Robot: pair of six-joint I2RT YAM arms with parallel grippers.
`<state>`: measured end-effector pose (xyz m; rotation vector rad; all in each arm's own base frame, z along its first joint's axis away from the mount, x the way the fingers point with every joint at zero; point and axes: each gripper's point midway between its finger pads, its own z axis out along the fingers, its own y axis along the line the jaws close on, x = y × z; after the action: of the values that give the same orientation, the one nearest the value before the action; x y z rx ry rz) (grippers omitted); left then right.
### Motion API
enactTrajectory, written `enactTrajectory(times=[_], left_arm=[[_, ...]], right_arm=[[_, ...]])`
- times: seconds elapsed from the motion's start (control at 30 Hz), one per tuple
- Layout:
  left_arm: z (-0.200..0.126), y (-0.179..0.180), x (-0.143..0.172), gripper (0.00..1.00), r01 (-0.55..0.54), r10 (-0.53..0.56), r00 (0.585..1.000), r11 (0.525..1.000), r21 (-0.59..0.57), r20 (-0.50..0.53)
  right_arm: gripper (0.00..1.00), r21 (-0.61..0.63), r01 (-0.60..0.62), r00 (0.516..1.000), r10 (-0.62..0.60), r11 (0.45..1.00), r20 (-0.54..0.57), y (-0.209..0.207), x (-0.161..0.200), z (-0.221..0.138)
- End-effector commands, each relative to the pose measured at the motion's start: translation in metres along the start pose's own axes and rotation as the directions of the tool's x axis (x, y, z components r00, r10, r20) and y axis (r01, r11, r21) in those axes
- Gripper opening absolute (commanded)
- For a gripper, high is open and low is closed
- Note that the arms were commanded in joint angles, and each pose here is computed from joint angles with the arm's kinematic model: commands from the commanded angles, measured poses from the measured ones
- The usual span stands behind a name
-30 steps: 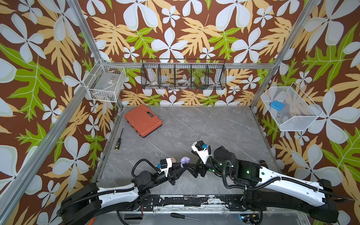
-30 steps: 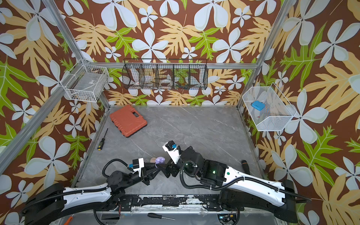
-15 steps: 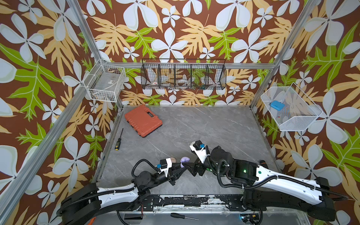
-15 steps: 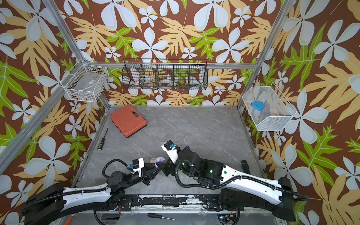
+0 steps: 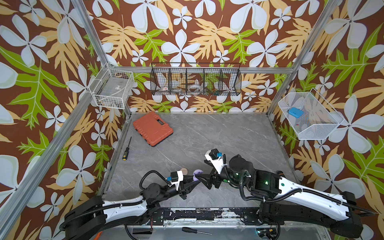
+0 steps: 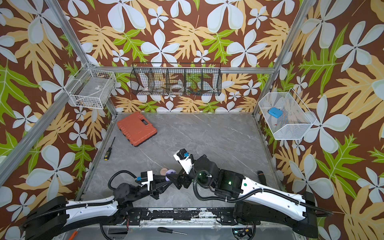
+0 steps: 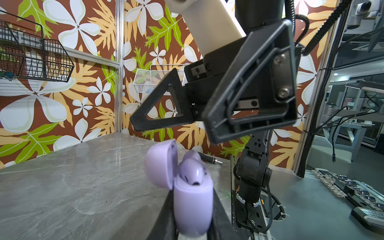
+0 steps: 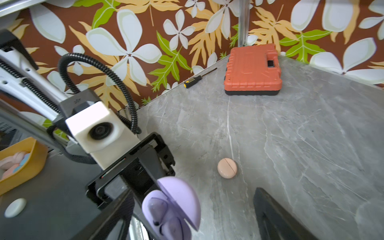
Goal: Insert wireless bluetooth earbuds into charging case
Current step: Close the charging case.
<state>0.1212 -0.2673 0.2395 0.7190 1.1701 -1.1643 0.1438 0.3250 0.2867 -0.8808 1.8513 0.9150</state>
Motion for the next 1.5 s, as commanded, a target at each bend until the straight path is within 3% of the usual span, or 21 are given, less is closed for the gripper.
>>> enactTrajectory(times=[0.0,0.13,0.73,1.47], left_arm=[[0.0,-0.006,-0.011,0.0,-0.011,0.01,0.999,0.999,0.031,0.042],[-0.001,-0.008,-0.01,0.0,-0.011,0.01,0.999,0.999,0.04,0.04],[-0.001,-0.016,-0.011,0.0,0.03,-0.033,0.999,0.996,0.086,0.036],[0.0,-0.011,-0.008,0.0,0.058,-0.06,0.998,0.996,0.061,0.025]], right_arm=[[0.89,-0.051,-0.001,1.0,0.001,0.999,0.003,0.009,-0.002,-0.002],[0.88,-0.043,-0.016,1.0,0.017,0.999,0.009,0.005,-0.003,-0.005],[0.83,-0.3,-0.098,0.992,0.07,0.949,-0.104,0.041,0.009,-0.008],[0.77,-0.422,-0.104,0.992,0.061,0.9,-0.113,0.062,0.009,-0.022]])
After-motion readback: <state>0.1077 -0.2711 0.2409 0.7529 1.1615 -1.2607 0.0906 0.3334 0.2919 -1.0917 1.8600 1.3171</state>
